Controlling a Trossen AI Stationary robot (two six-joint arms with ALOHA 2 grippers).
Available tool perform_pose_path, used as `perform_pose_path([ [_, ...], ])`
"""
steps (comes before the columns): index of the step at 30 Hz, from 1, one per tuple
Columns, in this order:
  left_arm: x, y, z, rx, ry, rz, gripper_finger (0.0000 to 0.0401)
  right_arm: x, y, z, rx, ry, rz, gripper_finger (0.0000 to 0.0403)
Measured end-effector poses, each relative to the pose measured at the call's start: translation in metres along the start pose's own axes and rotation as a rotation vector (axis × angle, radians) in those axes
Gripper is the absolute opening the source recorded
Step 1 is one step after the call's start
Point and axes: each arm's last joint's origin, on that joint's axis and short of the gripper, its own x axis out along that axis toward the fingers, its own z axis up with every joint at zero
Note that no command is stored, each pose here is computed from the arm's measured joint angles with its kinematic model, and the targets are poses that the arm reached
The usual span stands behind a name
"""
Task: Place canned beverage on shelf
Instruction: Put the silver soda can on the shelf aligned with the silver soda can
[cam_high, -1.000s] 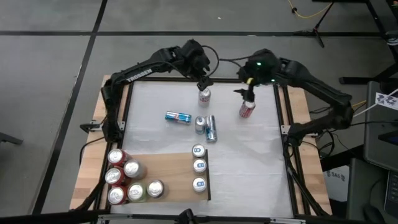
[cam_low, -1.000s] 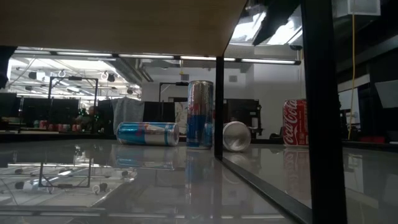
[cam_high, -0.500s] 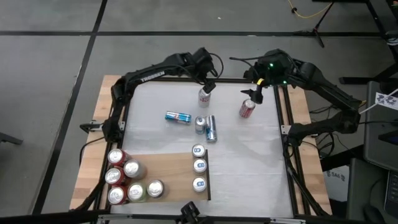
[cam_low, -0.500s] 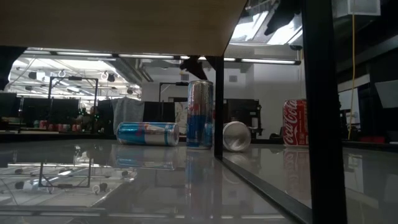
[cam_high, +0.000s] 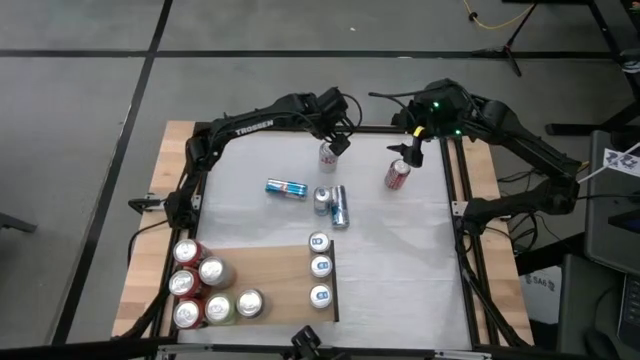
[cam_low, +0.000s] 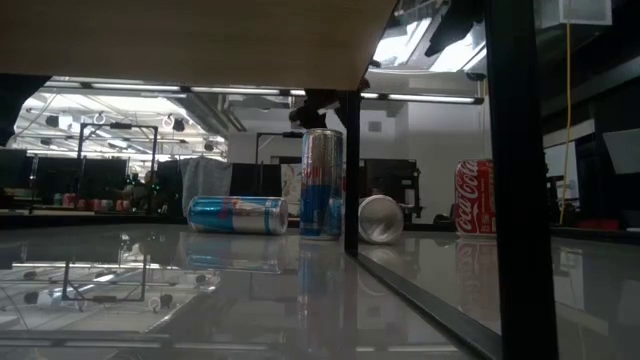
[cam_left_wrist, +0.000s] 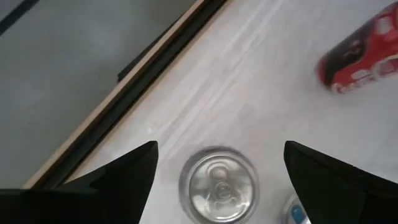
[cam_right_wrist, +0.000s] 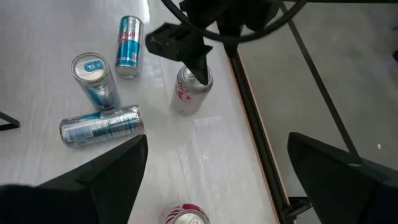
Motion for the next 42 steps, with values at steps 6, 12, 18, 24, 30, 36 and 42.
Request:
perform_pose_path([
  [6, 0.008, 0.001, -0.005, -0.018, 0.041, 0.049, 0.0338, 0.0, 0.0, 0.0, 0.0, 0.001, 0.002, 0.0376],
  [12, 0.019, -0.001, -0.008, -0.025, 0.074, 0.032, 0.0338, 0.0, 0.0, 0.0, -0.001, 0.002, 0.003, 0.0376],
  [18, 0.022, -0.005, -0.011, -0.014, 0.088, 0.027, 0.0338, 0.0, 0.0, 0.0, 0.0, 0.005, 0.004, 0.0376],
  [24, 0.024, -0.005, -0.011, -0.014, 0.091, 0.03, 0.0338, 0.0, 0.0, 0.0, -0.001, 0.005, 0.004, 0.0376],
  [30, 0.038, -0.004, -0.025, -0.007, 0.147, 0.04, 0.0338, 0.0, 0.0, 0.0, -0.001, 0.005, 0.004, 0.0376],
  [36, 0.051, -0.007, -0.041, 0.035, 0.198, 0.047, 0.0338, 0.0, 0.0, 0.0, -0.019, 0.005, 0.005, 0.0376],
  [42, 0.055, -0.011, -0.044, 0.078, 0.186, 0.039, 0.0338, 0.0, 0.0, 0.0, -0.025, 0.005, 0.004, 0.0376],
])
